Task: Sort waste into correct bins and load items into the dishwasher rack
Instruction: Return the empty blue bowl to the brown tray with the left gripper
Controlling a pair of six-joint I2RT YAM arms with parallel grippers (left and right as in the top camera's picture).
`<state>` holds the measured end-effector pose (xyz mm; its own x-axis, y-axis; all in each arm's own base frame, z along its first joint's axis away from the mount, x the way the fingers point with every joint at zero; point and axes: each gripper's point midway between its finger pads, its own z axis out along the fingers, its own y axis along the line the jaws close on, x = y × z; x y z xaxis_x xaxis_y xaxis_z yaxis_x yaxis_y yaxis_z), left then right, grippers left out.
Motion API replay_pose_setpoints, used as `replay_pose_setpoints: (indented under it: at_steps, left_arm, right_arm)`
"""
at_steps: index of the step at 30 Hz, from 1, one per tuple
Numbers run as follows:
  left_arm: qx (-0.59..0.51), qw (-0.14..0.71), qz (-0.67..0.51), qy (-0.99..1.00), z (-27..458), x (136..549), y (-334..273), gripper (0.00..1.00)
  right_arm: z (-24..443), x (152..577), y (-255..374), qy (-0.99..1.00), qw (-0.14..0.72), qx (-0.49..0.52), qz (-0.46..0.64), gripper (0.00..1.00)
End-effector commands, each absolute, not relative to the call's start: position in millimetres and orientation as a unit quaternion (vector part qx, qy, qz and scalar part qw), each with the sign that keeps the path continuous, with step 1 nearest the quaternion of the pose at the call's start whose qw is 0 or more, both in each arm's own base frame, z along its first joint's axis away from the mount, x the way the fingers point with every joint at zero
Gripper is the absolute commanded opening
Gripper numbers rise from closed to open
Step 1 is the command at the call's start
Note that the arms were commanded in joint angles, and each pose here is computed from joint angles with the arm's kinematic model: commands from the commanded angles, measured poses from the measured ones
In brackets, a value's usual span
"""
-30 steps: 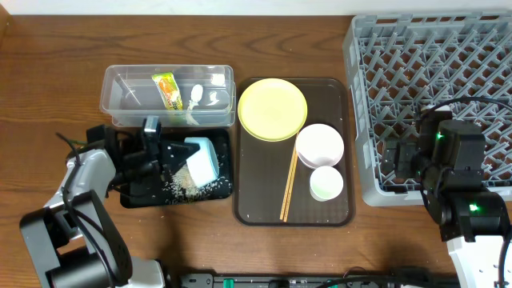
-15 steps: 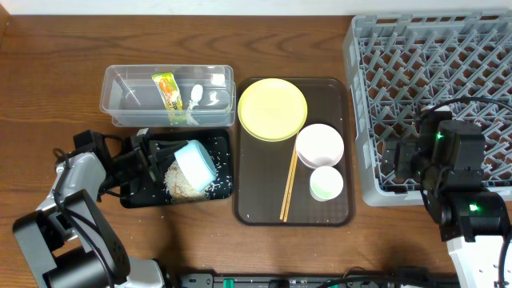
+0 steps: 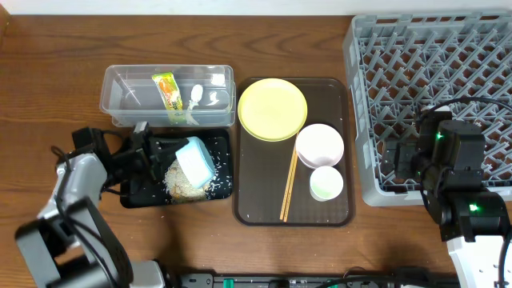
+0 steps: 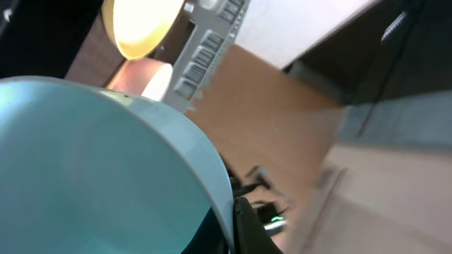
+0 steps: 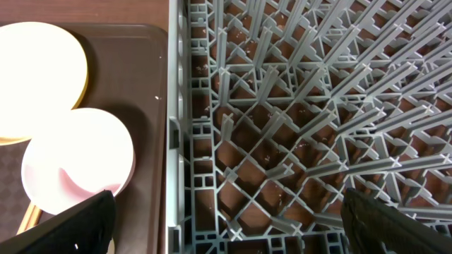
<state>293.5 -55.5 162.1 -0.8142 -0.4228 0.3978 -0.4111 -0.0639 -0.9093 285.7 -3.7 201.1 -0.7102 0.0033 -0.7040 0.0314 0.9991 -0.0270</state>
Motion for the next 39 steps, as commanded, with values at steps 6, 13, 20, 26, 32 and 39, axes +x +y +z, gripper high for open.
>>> replay_pose_setpoints:
  at_steps: [6,13,20,26,32,39]
  left_arm:
    - [-0.082,0.164,-0.499,0.847,192.4,298.2,-115.3,0.06]
    - [0.034,0.223,-0.321,0.920,161.5,293.9,-175.5,0.06]
    - [0.121,0.224,-0.195,0.947,108.2,280.3,-225.2,0.06]
    - [0.174,0.209,-0.188,0.944,69.8,277.4,-262.0,0.06]
    - [0.174,0.193,-0.183,0.948,53.6,276.2,-265.4,0.13]
    - [0.189,0.220,-0.253,0.923,103.5,274.6,-286.1,0.43]
  right_arm:
    - [209.5,287.8,-5.0,0.921,0.390,0.017,-0.016,0.99]
    - [209.3,287.6,-5.0,0.921,0.389,0.017,-0.015,0.99]
    - [209.4,287.7,-5.0,0.921,0.390,0.017,-0.016,0.99]
    - [209.3,287.6,-5.0,0.921,0.389,0.017,-0.015,0.99]
    - [209.2,287.5,-5.0,0.921,0.389,0.017,-0.015,0.99]
    - [209.2,287.5,-5.0,0.921,0.389,0.017,-0.016,0.99]
